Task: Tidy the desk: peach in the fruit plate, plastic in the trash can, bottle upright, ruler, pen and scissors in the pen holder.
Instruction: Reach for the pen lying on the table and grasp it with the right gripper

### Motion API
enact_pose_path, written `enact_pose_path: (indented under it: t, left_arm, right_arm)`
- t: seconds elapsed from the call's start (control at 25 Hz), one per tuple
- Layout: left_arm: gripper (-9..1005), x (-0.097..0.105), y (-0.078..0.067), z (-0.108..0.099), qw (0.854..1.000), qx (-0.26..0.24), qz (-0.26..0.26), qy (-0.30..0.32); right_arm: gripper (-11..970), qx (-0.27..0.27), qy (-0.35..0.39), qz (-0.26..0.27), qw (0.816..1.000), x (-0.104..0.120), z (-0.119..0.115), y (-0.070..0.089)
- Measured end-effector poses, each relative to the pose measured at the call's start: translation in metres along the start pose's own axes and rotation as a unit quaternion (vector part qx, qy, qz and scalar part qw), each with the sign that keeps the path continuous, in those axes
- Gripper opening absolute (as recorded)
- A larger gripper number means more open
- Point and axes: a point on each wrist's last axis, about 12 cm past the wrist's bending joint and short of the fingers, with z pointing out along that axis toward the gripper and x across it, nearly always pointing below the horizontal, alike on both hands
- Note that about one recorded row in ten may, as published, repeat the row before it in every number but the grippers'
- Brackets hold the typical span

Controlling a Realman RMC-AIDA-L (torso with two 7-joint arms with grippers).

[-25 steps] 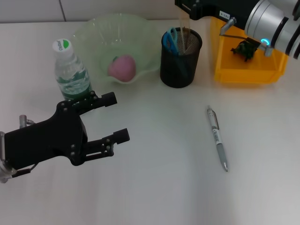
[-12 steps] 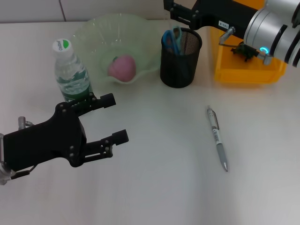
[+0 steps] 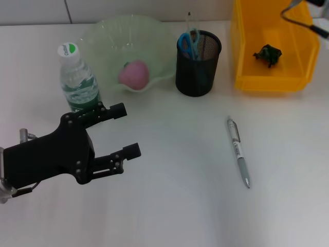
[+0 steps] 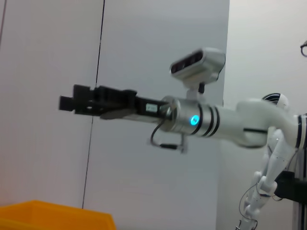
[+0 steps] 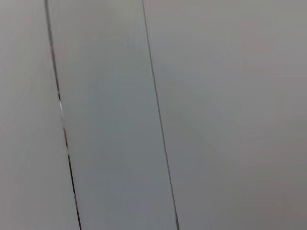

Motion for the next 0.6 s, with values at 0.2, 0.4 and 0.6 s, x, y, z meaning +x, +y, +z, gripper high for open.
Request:
enact_pose_path:
  t: [0.2, 0.4, 0.6]
  left_arm:
    - [808, 0.0, 0.001, 0.001, 1.0, 0.001, 0.002, 0.0]
    - [808, -0.001, 0.002, 0.001, 1.0, 0.001, 0.004, 0.002]
    - [809, 0.001, 0.002, 0.004, 1.0, 0.005, 0.002, 0.006]
  right_arm:
    - [765, 0.03, 0.13, 0.046, 0.99, -0.033, -0.019, 0.006]
    - [764, 0.078, 0.316, 0.073, 0.943, -0.038, -0.029, 0.014]
    - [763, 0.126, 0.441, 0.102, 0.883, -0.023, -0.032, 0.017]
